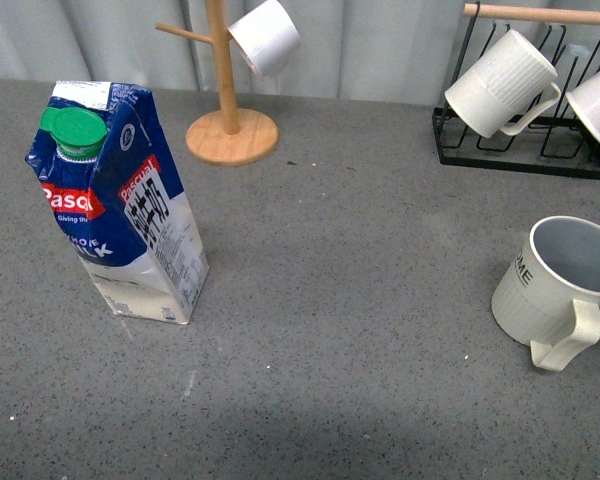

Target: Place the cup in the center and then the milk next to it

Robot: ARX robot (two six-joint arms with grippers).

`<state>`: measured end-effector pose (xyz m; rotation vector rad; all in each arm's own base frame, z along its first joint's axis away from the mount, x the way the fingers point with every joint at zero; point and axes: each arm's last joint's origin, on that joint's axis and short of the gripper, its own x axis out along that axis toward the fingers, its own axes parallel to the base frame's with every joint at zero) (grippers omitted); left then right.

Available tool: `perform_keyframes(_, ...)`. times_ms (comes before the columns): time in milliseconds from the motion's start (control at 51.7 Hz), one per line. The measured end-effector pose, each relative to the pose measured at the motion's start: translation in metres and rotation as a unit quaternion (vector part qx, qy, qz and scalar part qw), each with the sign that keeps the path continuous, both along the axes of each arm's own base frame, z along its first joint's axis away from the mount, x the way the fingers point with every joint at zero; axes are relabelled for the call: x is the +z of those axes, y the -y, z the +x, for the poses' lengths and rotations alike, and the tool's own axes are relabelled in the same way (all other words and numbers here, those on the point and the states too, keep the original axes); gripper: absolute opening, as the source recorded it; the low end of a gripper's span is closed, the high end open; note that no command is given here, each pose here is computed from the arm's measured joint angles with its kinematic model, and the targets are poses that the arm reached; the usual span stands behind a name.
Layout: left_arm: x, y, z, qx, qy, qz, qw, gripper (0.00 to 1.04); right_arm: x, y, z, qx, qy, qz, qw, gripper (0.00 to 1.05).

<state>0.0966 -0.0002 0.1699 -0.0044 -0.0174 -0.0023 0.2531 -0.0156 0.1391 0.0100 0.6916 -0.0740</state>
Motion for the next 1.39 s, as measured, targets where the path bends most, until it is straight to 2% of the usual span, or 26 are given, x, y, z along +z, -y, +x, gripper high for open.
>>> perform_keyframes(252, 0.000, 0.000, 0.000, 0.000, 0.000, 0.000, 1.000, 0.98, -0.038, 0.004, 0.044, -0.013, -0.102, 0.064, 0.993, 0.95)
perform_keyframes(464, 0.000, 0.000, 0.000, 0.000, 0.000, 0.000, 1.000, 0.98, -0.048, 0.000, 0.057, -0.011, -0.121, 0.072, 0.990, 0.95)
perform_keyframes(600, 0.000, 0.000, 0.000, 0.000, 0.000, 0.000, 1.000, 0.98, -0.050, -0.001, 0.061, -0.013, -0.128, 0.073, 0.989, 0.80)
perform_keyframes(774, 0.000, 0.000, 0.000, 0.000, 0.000, 0.000, 1.000, 0.98, -0.052, -0.001, 0.061, -0.023, -0.137, 0.086, 0.987, 0.43)
perform_keyframes(1025, 0.000, 0.000, 0.000, 0.000, 0.000, 0.000, 1.000, 0.98, -0.052, -0.006, 0.060, -0.022, -0.143, 0.092, 0.985, 0.08)
perform_keyframes(1103, 0.000, 0.000, 0.000, 0.000, 0.000, 0.000, 1.000, 0.98, -0.052, -0.007, 0.061, -0.020, -0.146, 0.094, 0.985, 0.01)
perform_keyframes(1238, 0.000, 0.000, 0.000, 0.000, 0.000, 0.000, 1.000, 0.98, -0.050, -0.011, 0.062, -0.015, -0.154, 0.098, 0.983, 0.01)
perform_keyframes(1393, 0.000, 0.000, 0.000, 0.000, 0.000, 0.000, 1.000, 0.98, -0.039, -0.029, 0.066, 0.026, -0.170, 0.118, 0.978, 0.01)
